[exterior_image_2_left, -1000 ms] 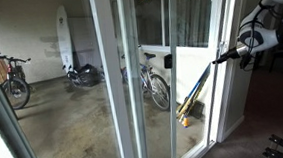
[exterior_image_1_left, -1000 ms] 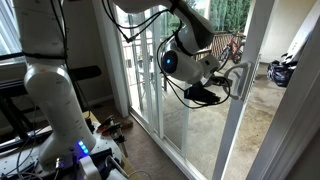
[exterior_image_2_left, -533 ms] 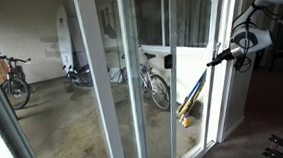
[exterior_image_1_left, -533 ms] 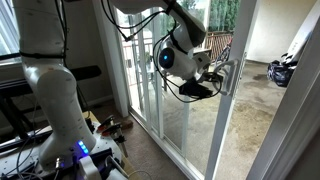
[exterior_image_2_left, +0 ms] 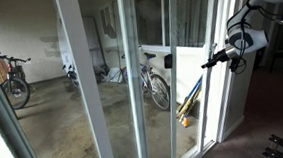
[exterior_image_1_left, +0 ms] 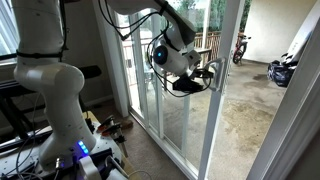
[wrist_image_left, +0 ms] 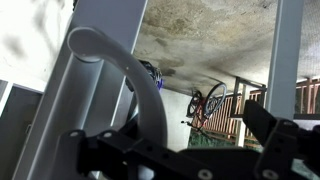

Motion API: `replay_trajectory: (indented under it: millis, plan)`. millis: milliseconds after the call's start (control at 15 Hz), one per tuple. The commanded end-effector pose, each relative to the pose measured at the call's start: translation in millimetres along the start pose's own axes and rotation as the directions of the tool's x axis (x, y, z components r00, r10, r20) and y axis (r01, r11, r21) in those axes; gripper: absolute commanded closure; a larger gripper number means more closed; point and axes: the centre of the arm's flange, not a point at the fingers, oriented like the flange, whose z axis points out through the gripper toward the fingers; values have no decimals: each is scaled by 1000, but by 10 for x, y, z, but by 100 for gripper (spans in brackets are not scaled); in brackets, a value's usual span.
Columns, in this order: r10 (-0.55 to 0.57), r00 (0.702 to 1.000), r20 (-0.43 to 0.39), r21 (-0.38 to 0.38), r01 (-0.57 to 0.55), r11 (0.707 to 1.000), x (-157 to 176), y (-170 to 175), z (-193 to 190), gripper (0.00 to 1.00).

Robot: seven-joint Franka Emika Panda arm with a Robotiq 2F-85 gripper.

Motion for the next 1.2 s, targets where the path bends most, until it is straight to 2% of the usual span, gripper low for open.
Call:
replay_trajectory:
  millis: [0,200,467,1133]
  plan:
    - [90,995,-42,-39,-91,995,-235,-576,-73,0]
    - [172,983,-69,-85,-177,980,-265,-679,-75,0]
    - [202,973,-107,-115,-214,970,-285,-735,-62,0]
    - [192,977,-94,-117,-202,972,-452,-825,-249,0]
